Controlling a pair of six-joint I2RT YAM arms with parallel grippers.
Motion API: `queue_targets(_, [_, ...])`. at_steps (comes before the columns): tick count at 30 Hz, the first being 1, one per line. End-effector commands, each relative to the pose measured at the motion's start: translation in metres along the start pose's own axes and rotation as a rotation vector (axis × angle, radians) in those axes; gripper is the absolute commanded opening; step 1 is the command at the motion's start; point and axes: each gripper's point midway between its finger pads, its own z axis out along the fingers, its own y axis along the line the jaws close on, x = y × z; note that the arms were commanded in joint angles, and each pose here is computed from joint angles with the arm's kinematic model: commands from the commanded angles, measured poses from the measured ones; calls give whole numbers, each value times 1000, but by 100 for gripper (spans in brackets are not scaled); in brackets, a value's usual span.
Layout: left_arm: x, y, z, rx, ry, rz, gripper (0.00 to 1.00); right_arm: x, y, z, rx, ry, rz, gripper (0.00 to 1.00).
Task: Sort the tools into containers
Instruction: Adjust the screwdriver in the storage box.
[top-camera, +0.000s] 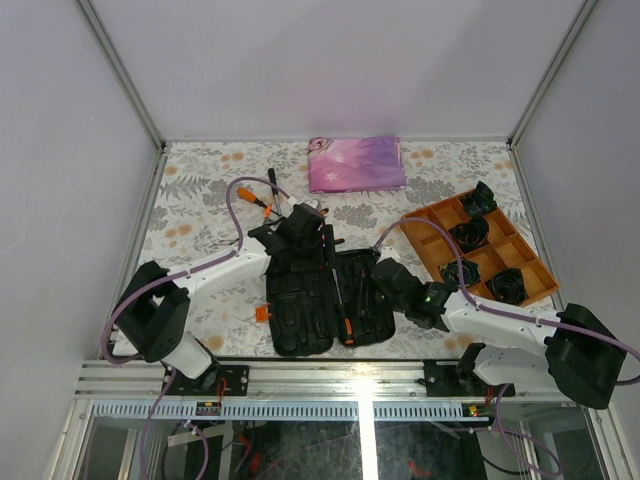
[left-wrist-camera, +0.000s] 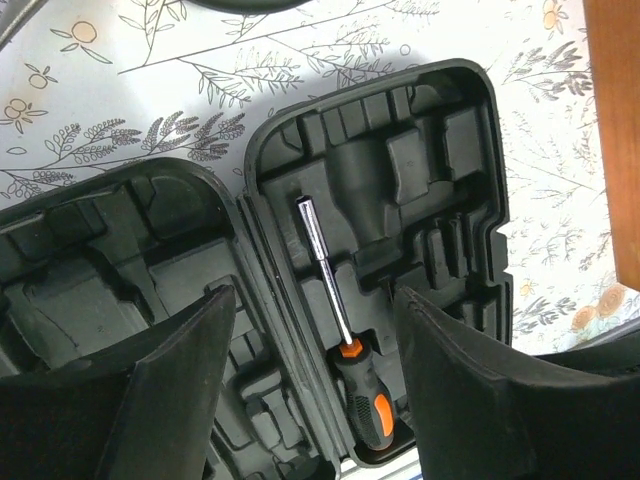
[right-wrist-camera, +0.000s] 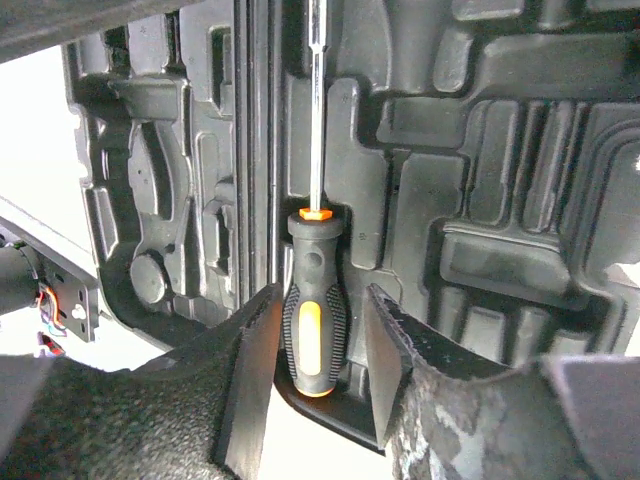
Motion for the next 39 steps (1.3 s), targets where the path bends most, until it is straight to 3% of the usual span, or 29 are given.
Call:
queue_targets(1, [-2,-5,5,-4,0,-4,60,-4,20,3,-62,-15,18,42])
queue_targets(6, [0,-11,10,-12,6,3,46,0,23,6,-76,-17,44,33])
queue_targets(10, [3,-14,16,-36,9,6,41,5,22,9,-81,-11,61,28])
queue_targets(39, [14,3,49,-207,23,-7,21,24,6,18,-24,58,27,25])
